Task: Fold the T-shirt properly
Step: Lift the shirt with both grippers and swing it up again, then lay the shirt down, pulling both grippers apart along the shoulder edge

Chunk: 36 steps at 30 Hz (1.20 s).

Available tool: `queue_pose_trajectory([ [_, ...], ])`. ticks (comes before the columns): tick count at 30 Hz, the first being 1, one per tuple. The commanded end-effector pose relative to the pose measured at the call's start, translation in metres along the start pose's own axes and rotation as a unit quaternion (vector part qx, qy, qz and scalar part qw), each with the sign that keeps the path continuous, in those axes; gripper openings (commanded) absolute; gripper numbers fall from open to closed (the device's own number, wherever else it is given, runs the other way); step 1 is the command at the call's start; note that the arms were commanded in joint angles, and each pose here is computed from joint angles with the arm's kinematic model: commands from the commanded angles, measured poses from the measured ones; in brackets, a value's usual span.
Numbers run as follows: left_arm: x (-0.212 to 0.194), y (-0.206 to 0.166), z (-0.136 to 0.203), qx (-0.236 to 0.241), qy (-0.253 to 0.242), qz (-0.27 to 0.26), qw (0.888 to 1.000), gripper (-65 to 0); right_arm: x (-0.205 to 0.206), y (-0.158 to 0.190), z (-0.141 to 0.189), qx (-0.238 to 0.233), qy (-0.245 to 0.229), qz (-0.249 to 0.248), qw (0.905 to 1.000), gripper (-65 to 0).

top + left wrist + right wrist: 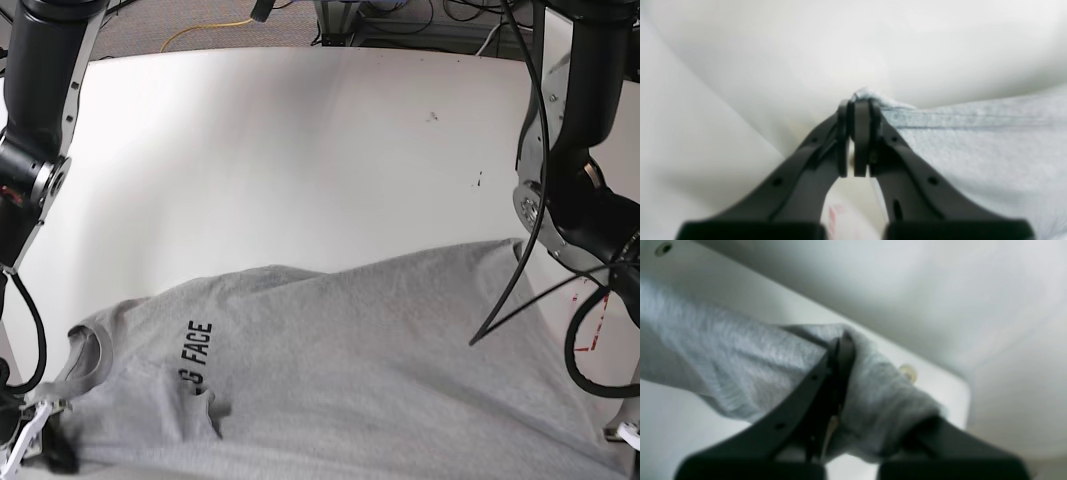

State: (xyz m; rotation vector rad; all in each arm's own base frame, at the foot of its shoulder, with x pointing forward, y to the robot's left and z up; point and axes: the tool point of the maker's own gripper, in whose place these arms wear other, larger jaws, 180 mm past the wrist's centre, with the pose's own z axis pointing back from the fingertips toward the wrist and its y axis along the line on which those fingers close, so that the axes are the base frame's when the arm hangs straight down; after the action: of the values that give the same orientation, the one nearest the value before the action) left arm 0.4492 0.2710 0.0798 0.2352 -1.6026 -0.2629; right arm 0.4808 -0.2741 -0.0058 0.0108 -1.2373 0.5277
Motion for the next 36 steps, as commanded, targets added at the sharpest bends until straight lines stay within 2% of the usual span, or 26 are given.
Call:
queue_pose_trajectory([
  [1, 0.048, 0.018, 0.004, 0.012, -0.058, 0.003, 0.998, -65.0, 0.046, -0.014, 0.024, -0.026, -0.047, 0.034, 0.998, -65.0],
  [4, 0.074, 0.037, 0.009, 0.023, -0.08, 0.006, 0.997, -65.0, 0.081, -0.016, 0.037, -0.037, -0.065, 0.071, 0.9947, -65.0],
  [6, 0.074, 0.041, 0.005, 0.019, -0.076, 0.012, 0.997, -64.9, 0.097, -0.022, 0.05, -0.05, -0.074, 0.08, 0.9928, -65.0],
  [9, 0.07, 0.039, 0.0, 0.01, -0.068, 0.018, 0.997, -64.9, 0.097, -0.025, 0.054, -0.056, -0.069, 0.083, 0.9925, -65.0],
  [12, 0.075, 0.041, 0.007, 0.02, -0.077, 0.011, 0.997, -64.9, 0.096, -0.024, 0.056, -0.059, -0.068, 0.089, 0.992, -65.0],
  [17, 0.032, 0.027, 0.002, 0.015, -0.03, 0.004, 0.999, -64.9, 0.037, -0.023, 0.037, -0.042, -0.029, 0.039, 0.9979, -65.0],
  [25, -0.053, -0.01, 0.01, -0.014, 0.051, -0.013, 0.999, -64.9, -0.061, 0.002, 0.024, -0.005, 0.021, -0.024, 0.9995, -65.0],
  [32, -0.128, -0.041, 0.04, -0.028, 0.135, -0.045, 0.989, -64.9, -0.145, 0.029, 0.028, 0.017, 0.061, -0.094, 0.9936, -65.0],
  [36, -0.173, -0.065, 0.058, -0.05, 0.188, -0.047, 0.98, -65.0, -0.179, 0.043, 0.04, 0.019, 0.088, -0.105, 0.9904, -65.0],
])
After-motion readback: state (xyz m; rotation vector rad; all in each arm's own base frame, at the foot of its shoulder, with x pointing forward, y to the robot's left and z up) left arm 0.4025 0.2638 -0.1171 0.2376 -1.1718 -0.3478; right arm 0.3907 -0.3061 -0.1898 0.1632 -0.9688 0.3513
